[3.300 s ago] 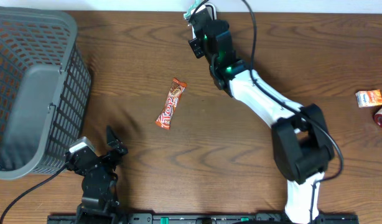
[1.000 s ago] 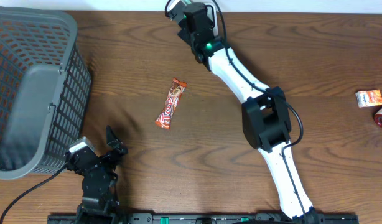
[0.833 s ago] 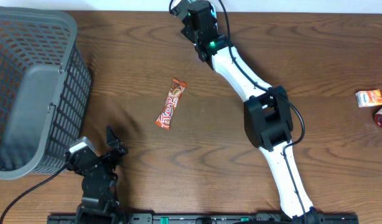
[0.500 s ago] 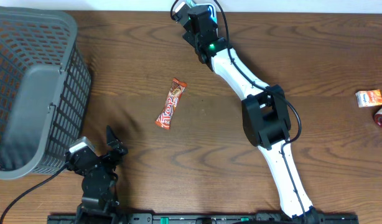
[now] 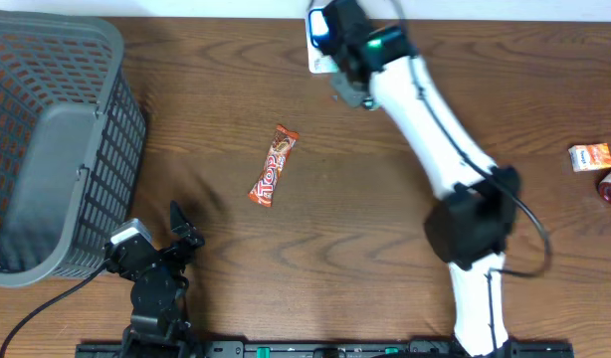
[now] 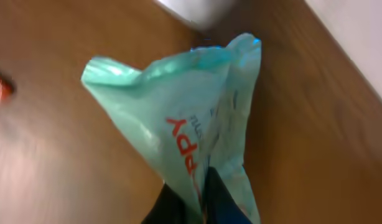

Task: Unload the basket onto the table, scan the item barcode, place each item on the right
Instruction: 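Carry the wipes pack to the right edge and release it, then reach the right gripper to the red TOP bar and grasp it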

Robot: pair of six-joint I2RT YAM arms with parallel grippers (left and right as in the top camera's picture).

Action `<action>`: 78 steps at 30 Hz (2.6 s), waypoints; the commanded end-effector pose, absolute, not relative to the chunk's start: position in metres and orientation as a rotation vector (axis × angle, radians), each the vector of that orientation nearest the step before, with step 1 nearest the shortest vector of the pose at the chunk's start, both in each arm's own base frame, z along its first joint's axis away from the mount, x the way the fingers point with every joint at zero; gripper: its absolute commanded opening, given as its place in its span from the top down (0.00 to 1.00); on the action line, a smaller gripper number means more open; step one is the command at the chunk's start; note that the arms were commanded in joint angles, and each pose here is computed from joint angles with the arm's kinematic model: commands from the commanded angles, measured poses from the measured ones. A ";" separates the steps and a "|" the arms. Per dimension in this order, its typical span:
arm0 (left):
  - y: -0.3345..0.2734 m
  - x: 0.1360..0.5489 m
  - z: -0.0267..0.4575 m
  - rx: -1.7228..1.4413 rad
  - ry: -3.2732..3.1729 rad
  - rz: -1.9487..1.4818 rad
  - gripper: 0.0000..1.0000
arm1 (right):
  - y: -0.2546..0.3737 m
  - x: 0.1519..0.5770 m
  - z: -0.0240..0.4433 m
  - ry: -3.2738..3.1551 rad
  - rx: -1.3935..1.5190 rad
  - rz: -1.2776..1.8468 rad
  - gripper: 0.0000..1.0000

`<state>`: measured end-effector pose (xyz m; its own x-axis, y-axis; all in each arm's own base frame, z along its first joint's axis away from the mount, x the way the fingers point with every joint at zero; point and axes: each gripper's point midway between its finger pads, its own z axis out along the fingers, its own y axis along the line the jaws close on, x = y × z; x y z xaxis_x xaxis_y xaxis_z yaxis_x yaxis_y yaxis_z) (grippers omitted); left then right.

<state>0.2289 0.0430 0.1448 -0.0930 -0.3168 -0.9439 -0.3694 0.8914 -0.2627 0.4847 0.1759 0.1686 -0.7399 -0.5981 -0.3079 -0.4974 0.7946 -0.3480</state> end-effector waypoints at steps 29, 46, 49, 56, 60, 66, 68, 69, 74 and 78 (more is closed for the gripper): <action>0.045 0.228 0.133 -0.537 1.714 0.066 0.02 | -0.226 0.352 0.053 2.937 0.889 -0.811 0.01; 0.045 0.228 0.133 -0.537 1.714 0.066 0.02 | 0.092 0.438 0.189 2.838 0.205 0.642 0.01; 0.045 0.228 0.133 -0.537 1.714 0.066 0.02 | 0.151 0.427 0.187 2.854 0.039 0.766 0.01; 0.045 0.228 0.133 -0.537 1.714 0.066 0.02 | 0.261 0.387 0.140 2.877 -0.435 0.617 0.01; 0.045 0.228 0.133 -0.537 1.714 0.066 0.02 | 0.289 0.370 0.096 2.822 -0.657 0.240 0.01; 0.045 0.228 0.133 -0.537 1.714 0.066 0.02 | 0.335 0.341 0.050 2.789 -0.685 0.075 0.01; 0.045 0.228 0.133 -0.537 1.714 0.066 0.02 | 0.350 0.337 0.040 2.814 -0.527 0.115 0.01; 0.045 0.228 0.133 -0.537 1.714 0.066 0.02 | 0.355 0.338 0.039 2.813 -0.476 0.135 0.03; 0.045 0.228 0.133 -0.537 1.714 0.066 0.02 | 0.374 0.355 0.046 2.757 -0.216 0.257 0.11; 0.045 0.228 0.133 -0.537 1.714 0.066 0.02 | 0.374 0.367 0.046 2.726 -0.036 0.274 0.13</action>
